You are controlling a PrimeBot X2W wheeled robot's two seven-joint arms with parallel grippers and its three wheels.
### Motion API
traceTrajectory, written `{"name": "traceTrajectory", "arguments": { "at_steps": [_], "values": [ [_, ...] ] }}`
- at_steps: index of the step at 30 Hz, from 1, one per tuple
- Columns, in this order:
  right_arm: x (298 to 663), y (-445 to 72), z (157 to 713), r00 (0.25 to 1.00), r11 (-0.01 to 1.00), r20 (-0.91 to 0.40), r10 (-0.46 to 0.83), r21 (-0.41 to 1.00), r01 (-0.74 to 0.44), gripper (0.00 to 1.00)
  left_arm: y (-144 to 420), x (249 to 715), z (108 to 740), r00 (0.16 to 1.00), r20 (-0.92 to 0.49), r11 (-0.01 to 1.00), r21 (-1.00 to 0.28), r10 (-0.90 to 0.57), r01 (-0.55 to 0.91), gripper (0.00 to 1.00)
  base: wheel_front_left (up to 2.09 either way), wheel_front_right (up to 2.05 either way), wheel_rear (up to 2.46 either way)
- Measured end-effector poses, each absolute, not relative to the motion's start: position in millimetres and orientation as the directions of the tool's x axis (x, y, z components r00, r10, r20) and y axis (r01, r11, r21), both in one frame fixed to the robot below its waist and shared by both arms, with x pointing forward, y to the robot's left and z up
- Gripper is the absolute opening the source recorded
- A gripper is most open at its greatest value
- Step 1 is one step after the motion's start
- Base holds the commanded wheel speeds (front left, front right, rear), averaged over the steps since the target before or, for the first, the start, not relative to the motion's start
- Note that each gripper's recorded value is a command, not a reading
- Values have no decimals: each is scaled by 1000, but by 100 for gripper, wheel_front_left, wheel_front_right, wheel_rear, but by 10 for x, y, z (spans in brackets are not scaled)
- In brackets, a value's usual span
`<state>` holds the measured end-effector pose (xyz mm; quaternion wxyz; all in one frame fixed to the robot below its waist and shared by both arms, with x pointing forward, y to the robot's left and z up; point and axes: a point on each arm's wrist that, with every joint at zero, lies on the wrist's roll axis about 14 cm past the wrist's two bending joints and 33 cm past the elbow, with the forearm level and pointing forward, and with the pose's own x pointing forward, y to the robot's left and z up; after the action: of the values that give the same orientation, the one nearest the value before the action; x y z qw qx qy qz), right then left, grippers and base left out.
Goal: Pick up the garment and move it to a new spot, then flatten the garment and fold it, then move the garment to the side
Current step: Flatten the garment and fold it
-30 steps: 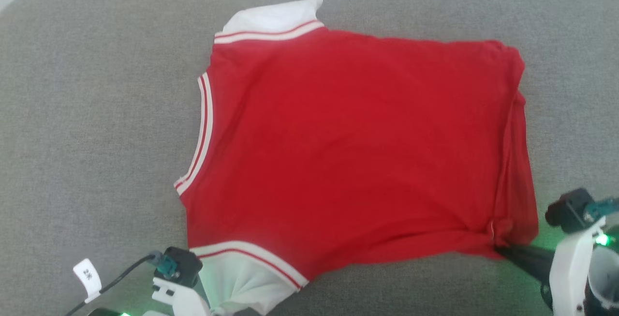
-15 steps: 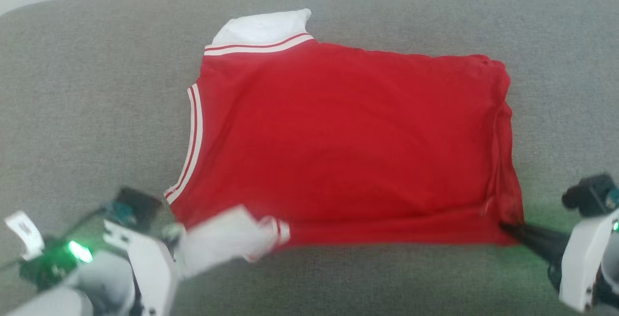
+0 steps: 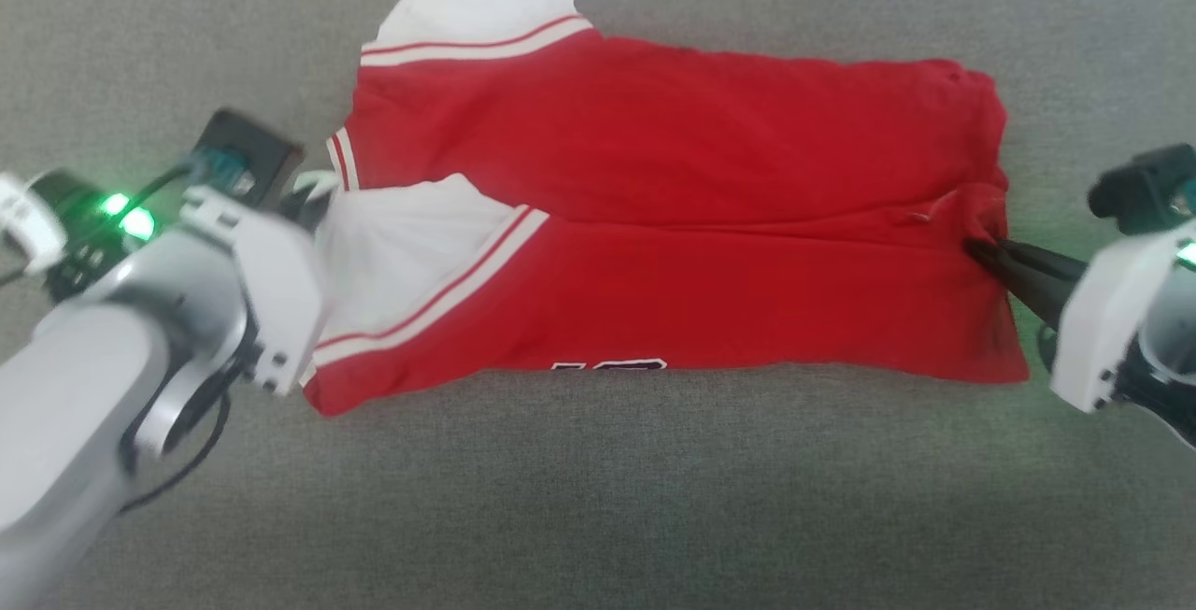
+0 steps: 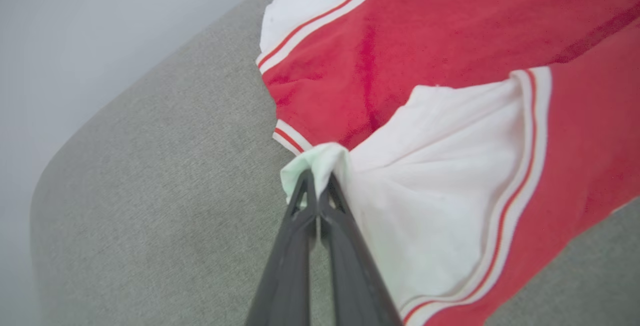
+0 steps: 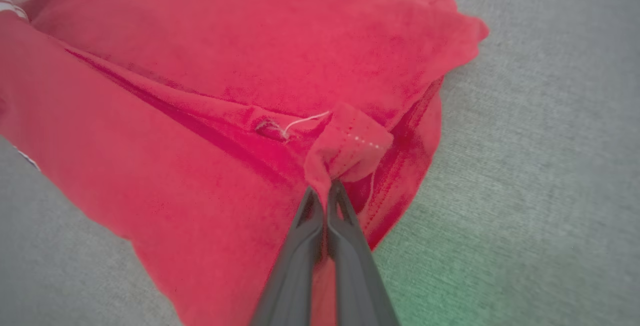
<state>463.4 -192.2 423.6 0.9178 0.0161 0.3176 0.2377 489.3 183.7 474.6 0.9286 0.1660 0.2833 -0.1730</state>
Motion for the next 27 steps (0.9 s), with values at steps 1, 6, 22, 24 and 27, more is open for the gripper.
{"name": "traceTrajectory", "arguments": {
  "at_steps": [1, 6, 22, 24, 27],
  "values": [
    [4669, -1906, 4199, 683, 889, -580, 444, 188, -418, 0, 1818, 4955, 4712, 779, -584, 883, 211, -230, 419, 0, 0, 0, 0],
    [4763, -1787, 3986, 648, 887, -621, 442, 196, -418, 0, 1784, 5124, 4396, 735, -638, 869, 207, -229, 450, 0, 0, 0, 0],
    [4809, -1710, 3927, 609, 886, -657, 444, 219, -410, 100, 1801, 5110, 3935, 599, -770, 932, 18, -218, 363, 100, 0, 0, 0],
    [4845, -1756, 4001, 630, 890, -642, 437, 206, -407, 100, 1847, 5102, 3988, 602, -773, 940, 20, -202, 341, 100, 0, 0, 0],
    [4940, -1813, 4183, 680, 894, -592, 433, 190, -405, 100, 1830, 5081, 4108, 613, -765, 942, 24, -199, 335, 100, 0, 0, 0]
  ]
}}
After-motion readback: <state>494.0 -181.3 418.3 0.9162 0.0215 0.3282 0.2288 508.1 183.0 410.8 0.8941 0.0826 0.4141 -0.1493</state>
